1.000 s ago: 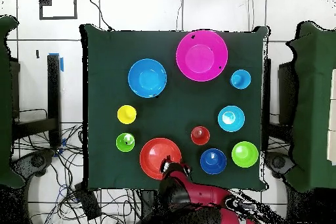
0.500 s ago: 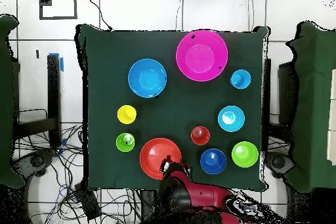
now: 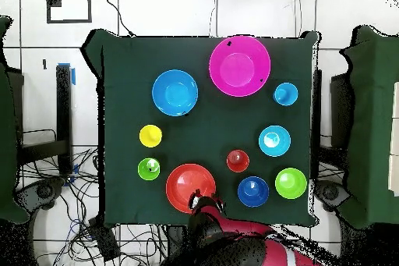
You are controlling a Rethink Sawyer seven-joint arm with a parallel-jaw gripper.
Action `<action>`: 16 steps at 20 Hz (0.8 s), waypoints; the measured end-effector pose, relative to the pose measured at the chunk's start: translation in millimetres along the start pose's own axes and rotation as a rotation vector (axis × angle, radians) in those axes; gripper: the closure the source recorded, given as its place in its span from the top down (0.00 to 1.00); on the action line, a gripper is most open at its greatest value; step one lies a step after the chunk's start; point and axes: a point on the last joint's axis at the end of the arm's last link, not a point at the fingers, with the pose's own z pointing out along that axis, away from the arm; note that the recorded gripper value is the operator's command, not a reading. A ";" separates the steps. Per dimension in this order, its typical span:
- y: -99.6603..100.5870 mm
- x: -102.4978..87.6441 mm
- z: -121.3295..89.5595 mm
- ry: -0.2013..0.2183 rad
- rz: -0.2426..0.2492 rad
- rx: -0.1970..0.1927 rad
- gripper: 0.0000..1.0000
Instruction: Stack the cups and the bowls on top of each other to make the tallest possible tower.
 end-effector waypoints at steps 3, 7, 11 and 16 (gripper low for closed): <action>-4.9 0.6 -1.1 -0.002 -0.006 -0.010 1.00; -13.5 0.5 -3.1 -0.003 -0.005 -0.019 1.00; -21.7 0.2 -5.3 0.003 0.001 -0.019 1.00; -21.1 -2.1 -7.5 0.008 -0.006 -0.024 1.00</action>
